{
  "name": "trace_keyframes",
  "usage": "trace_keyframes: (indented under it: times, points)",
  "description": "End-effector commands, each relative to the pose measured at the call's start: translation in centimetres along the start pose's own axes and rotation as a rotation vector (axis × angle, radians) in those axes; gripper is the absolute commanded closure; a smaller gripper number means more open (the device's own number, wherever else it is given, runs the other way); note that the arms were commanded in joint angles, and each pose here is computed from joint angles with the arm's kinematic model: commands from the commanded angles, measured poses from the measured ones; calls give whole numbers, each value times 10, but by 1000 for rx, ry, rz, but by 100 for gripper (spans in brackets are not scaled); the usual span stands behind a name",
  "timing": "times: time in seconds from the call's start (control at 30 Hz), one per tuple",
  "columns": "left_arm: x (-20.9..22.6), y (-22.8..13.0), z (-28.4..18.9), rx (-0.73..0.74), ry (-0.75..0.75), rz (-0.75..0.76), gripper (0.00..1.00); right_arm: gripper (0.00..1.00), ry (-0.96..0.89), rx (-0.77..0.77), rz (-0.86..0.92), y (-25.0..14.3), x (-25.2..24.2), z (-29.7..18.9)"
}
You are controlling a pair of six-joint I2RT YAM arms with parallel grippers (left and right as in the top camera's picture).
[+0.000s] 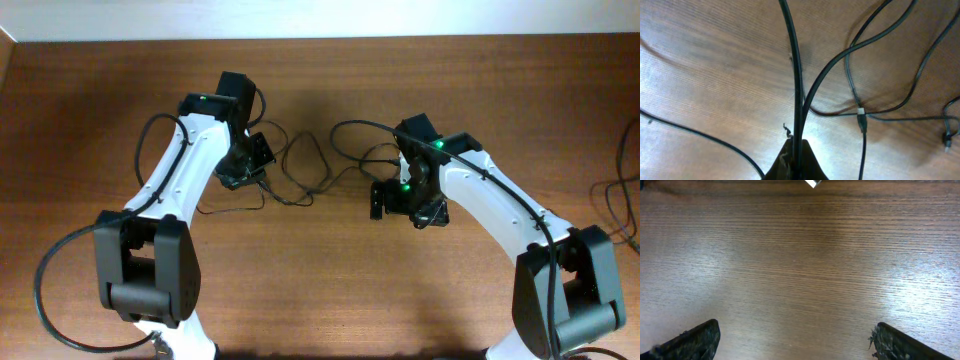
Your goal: Untangle cables
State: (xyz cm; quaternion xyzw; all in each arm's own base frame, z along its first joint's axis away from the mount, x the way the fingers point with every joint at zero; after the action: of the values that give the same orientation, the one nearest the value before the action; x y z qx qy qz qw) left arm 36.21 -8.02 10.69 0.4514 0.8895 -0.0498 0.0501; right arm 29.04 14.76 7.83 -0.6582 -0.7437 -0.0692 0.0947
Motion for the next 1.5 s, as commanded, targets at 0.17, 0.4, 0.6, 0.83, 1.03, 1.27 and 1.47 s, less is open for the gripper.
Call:
trace_keyframes:
  times: [0.17,0.4,0.6,0.83,1.03,1.27,1.47]
  points:
    - [2,-18,-90,-146,-162,40,100,2,-8,-3,0,-1,0,0]
    - [-15,-35,-112,-118,-312,175,100,2,-8,-3,0,-1,0,0]
    - [-50,-61,-125,-100,-525,657,100,1,60,1,-1,-1,10,-2]
    - [-47,-77,-120,-160,-498,1124,100,1,387,-516,36,-21,17,-181]
    - [-83,-128,-170,-181,-1059,1450,100,1,590,-440,598,-43,33,-206]
    - [-93,-145,-163,-190,-1023,1541,100,1,714,-502,453,23,83,-200]
    - [-92,-140,-154,-208,-941,1552,100,1,810,-538,359,25,98,-220]
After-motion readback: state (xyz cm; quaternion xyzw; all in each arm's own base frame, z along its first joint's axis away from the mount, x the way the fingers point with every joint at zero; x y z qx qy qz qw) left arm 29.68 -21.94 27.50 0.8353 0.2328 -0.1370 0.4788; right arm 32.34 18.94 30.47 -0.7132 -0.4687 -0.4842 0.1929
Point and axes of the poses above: each gripper's point midway between its finger pads, its own z axis out along the fingers, its own x axis along the line the jaws close on, y = z × x, the point moved 2 cm from there along -z, back along the fingers, and after that the axes turned 10 degrees about -z, right-handed, at the moved point
